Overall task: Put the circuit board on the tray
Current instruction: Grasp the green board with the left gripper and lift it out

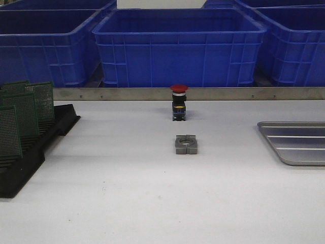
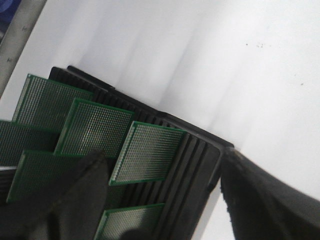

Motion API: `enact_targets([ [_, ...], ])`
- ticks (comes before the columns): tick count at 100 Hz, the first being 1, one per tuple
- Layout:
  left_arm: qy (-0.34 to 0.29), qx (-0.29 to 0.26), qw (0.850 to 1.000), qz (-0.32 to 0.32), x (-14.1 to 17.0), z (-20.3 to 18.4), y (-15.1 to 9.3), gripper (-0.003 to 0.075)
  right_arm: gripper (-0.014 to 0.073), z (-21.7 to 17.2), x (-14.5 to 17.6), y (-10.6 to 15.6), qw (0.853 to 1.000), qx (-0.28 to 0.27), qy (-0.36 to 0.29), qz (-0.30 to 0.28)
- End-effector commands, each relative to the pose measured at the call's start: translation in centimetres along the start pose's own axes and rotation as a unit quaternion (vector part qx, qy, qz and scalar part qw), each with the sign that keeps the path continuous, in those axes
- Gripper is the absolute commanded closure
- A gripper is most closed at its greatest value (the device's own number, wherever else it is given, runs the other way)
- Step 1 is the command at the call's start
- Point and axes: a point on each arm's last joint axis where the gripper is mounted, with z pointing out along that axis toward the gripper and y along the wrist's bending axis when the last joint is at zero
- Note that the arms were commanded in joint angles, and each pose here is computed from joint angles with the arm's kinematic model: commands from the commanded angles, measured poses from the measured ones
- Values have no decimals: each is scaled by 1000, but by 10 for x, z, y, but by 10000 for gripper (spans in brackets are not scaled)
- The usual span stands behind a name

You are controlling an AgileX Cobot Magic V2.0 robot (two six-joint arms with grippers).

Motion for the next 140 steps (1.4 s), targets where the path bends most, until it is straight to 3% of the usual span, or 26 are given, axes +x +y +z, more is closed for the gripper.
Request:
enact_targets([
  [1, -16, -18, 999, 36, -11, 2, 19, 262, 708, -3, -13, 1, 998, -5, -55, -4],
  [27, 62, 76, 993, 71, 0, 49, 52, 262, 708, -3, -13, 1, 998, -5, -55, -4],
  [62, 75, 134, 986, 64, 4, 92, 75, 270, 708, -3, -13, 1, 998, -5, -55, -4],
  [69, 77, 144, 985, 62, 6, 95, 74, 315, 708, -3, -13, 1, 998, -5, -55, -4],
  [82, 79, 146, 984, 63, 6, 96, 74, 502, 708, -3, -13, 1, 998, -5, -55, -4],
  [98, 83, 156, 982, 64, 7, 95, 72, 657, 708, -3, -13, 1, 998, -5, -55, -4],
  [118, 85, 160, 981, 72, 3, 89, 77, 740, 708, -3, -13, 1, 998, -5, -55, -4],
  [140, 69, 185, 977, 85, -17, 62, 90, 740, 708, -3, -13, 1, 998, -5, -55, -4],
])
